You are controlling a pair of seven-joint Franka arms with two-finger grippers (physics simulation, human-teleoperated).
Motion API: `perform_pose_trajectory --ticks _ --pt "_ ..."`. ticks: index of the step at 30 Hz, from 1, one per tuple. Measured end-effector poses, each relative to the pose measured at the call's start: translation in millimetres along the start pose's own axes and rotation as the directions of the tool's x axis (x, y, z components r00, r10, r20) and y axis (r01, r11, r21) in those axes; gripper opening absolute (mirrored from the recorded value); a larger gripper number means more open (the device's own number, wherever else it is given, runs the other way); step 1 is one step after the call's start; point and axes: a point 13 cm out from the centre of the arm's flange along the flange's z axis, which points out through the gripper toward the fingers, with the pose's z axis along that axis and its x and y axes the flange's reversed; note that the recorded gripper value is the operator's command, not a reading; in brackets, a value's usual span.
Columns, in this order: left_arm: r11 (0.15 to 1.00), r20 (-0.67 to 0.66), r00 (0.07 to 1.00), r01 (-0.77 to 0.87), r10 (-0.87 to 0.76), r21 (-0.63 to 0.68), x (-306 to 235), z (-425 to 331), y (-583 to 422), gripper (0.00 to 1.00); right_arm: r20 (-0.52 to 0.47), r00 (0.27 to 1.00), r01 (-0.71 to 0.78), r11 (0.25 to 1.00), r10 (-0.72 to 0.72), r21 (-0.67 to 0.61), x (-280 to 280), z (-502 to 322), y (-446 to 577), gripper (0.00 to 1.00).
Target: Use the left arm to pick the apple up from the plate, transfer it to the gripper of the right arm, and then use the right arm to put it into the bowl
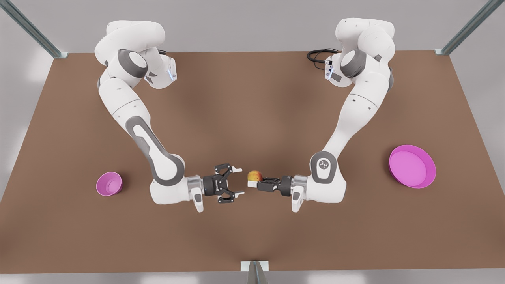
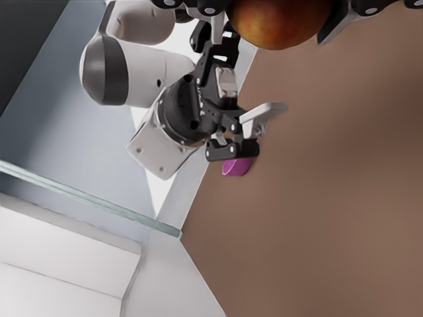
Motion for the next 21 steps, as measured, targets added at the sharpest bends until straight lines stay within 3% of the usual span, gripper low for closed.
perform_pose_trajectory --ticks 18,19,20,21 --pt "1.0 0.006 1.0 -0.015 0.015 -0.002 0 6 0 0.72 0.042 0.981 0.186 0.982 -0.188 0.042 -16 52 8 0.99" --pt "1.0 0.006 1.0 -0.015 0.015 -0.002 0 6 1 0.72 0.043 0.98 0.192 0.98 -0.194 0.046 -16 53 7 0.93" --pt "1.0 0.006 1.0 -0.015 0.015 -0.003 0 7 1 0.72 0.043 0.979 0.197 0.979 -0.199 0.05 -17 53 7 0.71" --pt "1.0 0.006 1.0 -0.015 0.015 -0.003 0 7 1 0.72 0.043 0.978 0.202 0.978 -0.205 0.053 -17 53 6 0.58"
